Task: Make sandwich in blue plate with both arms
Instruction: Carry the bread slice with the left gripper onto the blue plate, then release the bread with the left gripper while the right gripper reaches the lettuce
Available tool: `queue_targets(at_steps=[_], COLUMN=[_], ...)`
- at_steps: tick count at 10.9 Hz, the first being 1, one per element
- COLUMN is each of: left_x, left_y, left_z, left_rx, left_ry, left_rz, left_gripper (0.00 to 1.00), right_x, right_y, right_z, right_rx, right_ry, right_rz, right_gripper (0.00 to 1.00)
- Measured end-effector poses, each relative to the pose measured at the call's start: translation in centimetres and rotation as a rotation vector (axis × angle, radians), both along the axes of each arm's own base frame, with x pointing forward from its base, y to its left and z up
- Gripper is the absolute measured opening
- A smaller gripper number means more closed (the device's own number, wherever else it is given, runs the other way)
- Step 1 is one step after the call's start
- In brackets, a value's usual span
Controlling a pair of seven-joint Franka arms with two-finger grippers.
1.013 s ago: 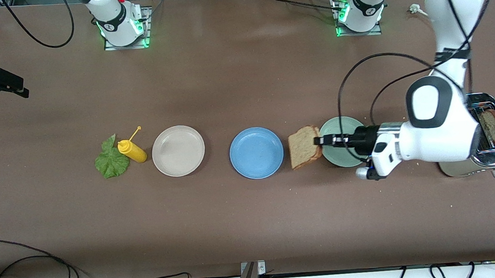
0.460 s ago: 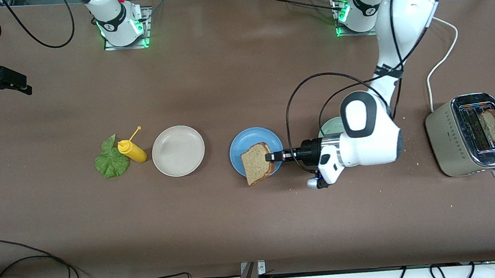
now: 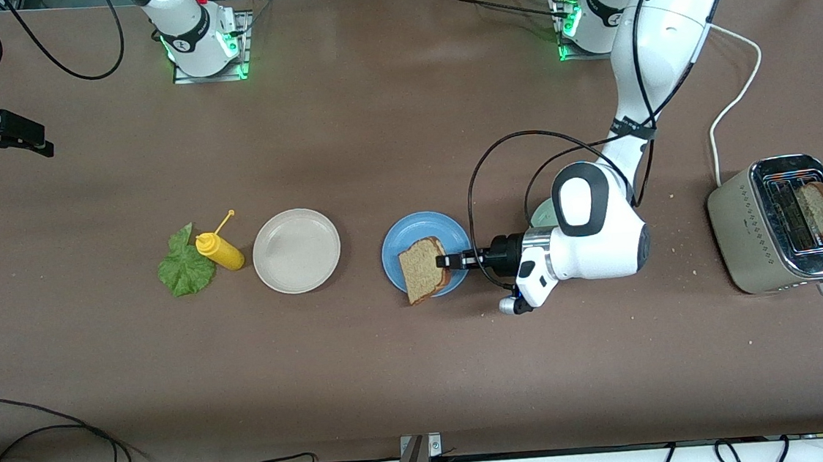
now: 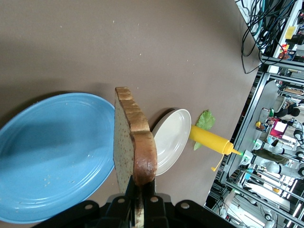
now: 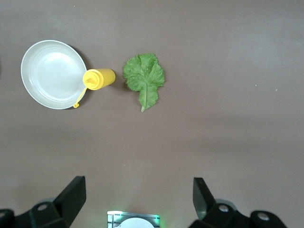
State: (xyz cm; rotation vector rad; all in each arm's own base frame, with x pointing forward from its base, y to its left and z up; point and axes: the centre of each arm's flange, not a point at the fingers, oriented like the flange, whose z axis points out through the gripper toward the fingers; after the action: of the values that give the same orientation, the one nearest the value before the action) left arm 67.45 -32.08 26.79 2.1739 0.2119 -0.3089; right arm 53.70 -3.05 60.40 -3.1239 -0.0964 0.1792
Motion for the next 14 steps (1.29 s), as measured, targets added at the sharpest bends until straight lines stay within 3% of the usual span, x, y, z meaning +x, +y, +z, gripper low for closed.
queue_targets(at_steps=[14], left_x=[-1.6], left_y=[-1.3], left_z=[-4.8], left_rx=[0.030], left_ry=[0.065], left_rz=[-0.025], left_gripper=[0.08], right_x=[0.0], right_y=[0.0], right_z=[0.0], right_rx=[0.000], right_ry=[0.002], right_rz=[0.000], right_gripper=[1.00])
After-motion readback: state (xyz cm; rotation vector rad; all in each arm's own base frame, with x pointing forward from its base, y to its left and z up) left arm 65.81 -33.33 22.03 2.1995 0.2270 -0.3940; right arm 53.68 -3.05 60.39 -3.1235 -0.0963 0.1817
